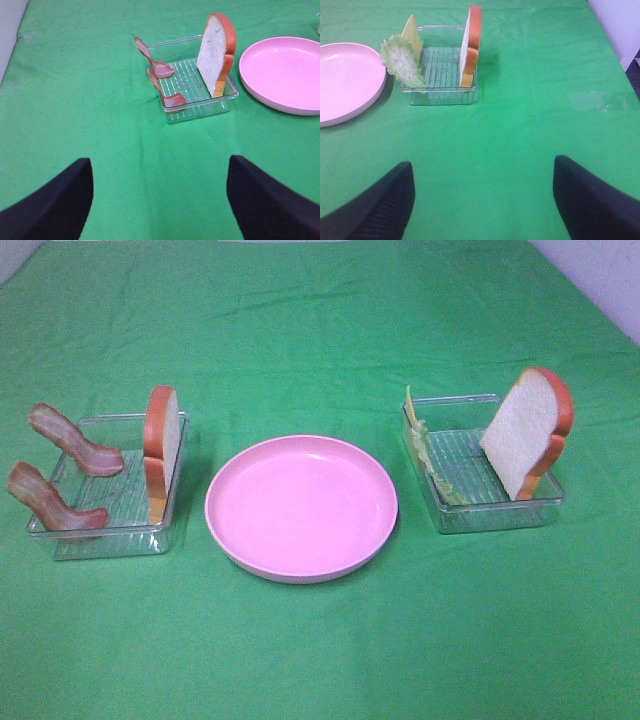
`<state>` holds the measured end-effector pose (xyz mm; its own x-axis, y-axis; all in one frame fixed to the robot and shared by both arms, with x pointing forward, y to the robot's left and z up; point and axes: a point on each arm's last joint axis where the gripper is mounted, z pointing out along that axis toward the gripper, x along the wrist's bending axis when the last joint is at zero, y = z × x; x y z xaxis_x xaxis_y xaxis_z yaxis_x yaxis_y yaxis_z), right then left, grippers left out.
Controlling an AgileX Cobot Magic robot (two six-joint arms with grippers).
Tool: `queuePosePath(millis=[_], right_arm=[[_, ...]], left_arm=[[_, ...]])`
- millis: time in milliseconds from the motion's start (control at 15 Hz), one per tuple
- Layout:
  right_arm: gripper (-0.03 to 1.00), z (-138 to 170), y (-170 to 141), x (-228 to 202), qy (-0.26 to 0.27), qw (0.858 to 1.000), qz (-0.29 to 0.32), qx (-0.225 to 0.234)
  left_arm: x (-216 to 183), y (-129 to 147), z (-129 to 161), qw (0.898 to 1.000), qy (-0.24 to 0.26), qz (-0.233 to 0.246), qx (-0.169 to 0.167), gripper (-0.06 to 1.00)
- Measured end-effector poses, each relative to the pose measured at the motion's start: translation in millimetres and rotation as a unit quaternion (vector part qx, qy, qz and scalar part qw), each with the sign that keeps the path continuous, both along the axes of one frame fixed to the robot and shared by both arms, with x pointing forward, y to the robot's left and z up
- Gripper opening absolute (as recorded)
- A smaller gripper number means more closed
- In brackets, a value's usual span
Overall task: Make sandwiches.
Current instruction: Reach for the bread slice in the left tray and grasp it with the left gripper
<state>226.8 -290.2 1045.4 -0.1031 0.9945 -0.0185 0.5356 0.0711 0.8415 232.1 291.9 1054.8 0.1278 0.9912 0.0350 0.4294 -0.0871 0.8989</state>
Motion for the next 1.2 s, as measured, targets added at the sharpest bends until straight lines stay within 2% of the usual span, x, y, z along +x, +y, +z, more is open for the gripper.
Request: queuePosePath(millis=[400, 600, 800, 933, 1200], right_arm=[[0.73, 0, 0, 0, 0.0, 1.0, 0.0, 0.0], [0.73, 0, 0, 0, 0.0, 1.0, 0.0, 0.0], [0.73, 0, 0, 0, 0.0, 1.0, 0.0, 0.0], [0.73, 0, 0, 0, 0.0, 1.0, 0.0, 0.0], [0.73, 0, 0, 0, 0.0, 1.0, 0.0, 0.0]], left_arm=[[0, 0, 0, 1.0, -0.001, 0.0, 0.0, 0.71], [7, 0, 19, 1.0, -0.015, 0.002, -0.002, 0.71], [39, 0, 39, 0.999, 0.023, 0.008, -0.023, 0.71], [69, -2, 48, 0.997, 0.069, 0.007, -0.041, 0.71], [140, -9, 60, 0.981, 0.169, -0.003, -0.091, 0.71]])
